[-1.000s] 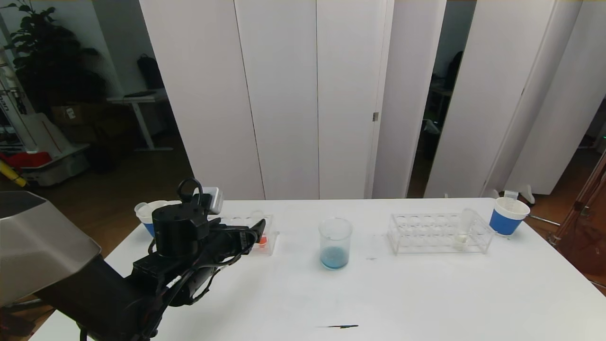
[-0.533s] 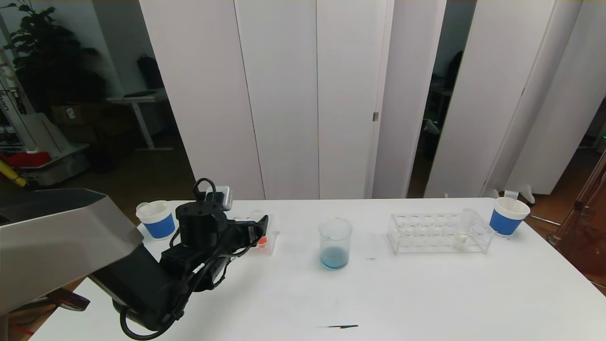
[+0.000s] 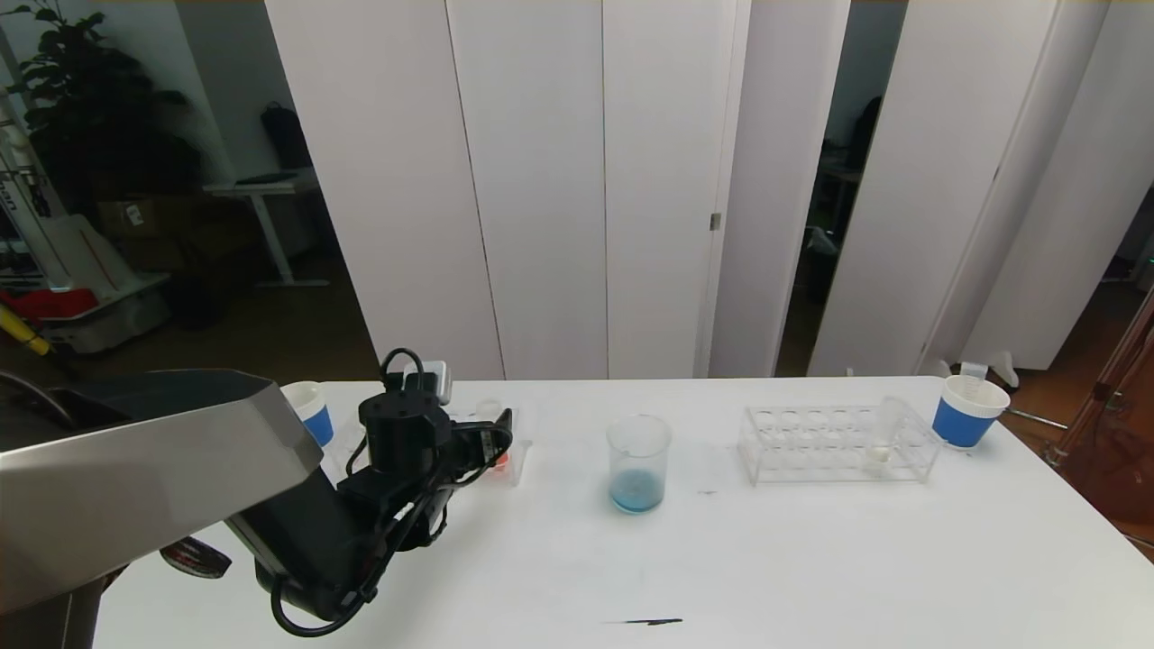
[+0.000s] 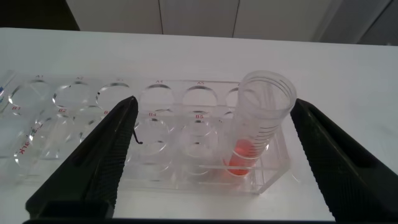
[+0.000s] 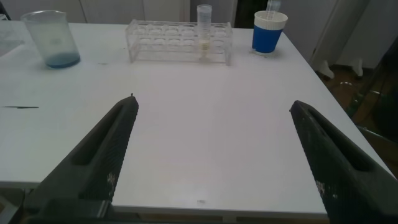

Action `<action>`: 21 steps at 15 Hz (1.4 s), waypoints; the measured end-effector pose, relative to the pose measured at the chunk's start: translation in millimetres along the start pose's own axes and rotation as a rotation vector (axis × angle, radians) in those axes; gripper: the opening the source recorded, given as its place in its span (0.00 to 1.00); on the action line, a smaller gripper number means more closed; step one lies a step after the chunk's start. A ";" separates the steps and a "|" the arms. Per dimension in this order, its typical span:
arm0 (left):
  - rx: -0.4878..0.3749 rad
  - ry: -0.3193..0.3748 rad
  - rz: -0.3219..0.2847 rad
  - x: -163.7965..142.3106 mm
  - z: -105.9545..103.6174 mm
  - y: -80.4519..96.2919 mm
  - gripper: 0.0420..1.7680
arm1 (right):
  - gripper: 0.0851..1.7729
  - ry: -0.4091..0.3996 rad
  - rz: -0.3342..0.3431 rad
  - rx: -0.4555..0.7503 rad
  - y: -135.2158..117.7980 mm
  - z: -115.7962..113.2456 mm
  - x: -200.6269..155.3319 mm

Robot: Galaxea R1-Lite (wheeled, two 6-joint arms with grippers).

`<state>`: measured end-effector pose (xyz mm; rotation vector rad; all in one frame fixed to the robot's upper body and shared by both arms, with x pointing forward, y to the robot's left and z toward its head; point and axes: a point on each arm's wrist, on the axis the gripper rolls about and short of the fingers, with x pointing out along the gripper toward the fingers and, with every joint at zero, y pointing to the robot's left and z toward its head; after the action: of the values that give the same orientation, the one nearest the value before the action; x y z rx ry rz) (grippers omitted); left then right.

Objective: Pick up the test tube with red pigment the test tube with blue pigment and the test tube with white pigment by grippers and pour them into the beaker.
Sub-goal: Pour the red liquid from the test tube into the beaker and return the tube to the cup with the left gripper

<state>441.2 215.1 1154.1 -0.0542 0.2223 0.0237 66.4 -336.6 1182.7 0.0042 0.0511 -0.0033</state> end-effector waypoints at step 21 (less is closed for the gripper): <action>0.000 0.013 -0.017 12.0 -16.2 -15.4 0.30 | 0.99 0.000 0.000 0.000 0.0 0.0 0.0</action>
<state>449.8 199.0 1136.5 -0.0559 0.2344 0.0069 66.4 -336.6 1182.7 0.0046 0.0506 -0.0033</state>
